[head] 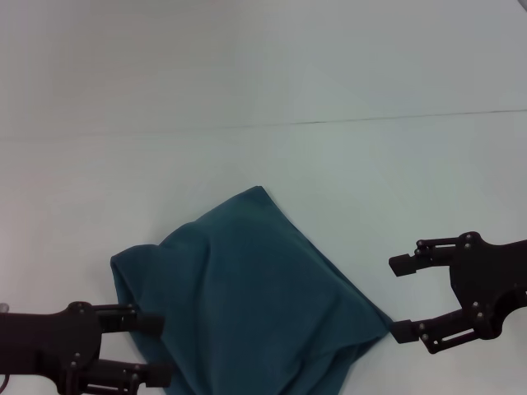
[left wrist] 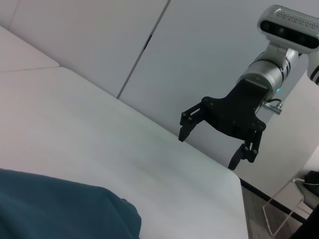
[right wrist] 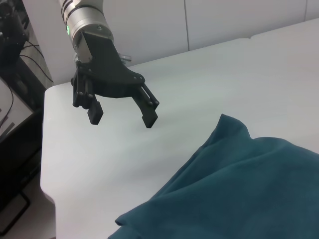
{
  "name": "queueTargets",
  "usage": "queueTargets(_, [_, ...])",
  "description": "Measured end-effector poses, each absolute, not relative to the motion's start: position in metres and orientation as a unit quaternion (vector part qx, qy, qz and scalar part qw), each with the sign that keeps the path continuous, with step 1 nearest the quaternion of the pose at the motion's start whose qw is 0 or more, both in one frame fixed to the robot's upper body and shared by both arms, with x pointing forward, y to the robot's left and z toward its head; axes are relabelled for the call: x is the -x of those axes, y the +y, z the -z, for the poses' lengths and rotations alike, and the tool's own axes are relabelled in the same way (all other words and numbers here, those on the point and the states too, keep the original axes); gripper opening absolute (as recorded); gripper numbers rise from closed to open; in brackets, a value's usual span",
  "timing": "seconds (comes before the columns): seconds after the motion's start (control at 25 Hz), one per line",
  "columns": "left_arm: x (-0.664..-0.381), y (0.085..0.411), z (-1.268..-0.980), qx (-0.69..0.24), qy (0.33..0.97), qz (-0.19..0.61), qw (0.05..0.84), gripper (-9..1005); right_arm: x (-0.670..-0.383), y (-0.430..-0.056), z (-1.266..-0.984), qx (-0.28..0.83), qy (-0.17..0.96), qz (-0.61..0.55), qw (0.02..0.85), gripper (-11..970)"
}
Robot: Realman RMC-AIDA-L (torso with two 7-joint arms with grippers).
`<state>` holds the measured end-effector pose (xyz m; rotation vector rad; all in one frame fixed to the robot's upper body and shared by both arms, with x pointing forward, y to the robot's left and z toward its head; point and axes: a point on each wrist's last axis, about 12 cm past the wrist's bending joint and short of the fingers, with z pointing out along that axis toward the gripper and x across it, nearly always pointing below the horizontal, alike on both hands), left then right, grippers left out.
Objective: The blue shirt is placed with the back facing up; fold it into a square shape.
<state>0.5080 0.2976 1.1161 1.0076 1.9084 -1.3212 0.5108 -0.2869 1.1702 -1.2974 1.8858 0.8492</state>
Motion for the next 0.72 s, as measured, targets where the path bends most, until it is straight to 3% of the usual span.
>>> queueTargets(0.72, [-0.509, 0.2975, -1.1148, -0.378, 0.721, 0.495, 0.303, 812, -0.5129, -0.2847, -1.171, 0.504, 0.721, -0.327, 0.345, 919])
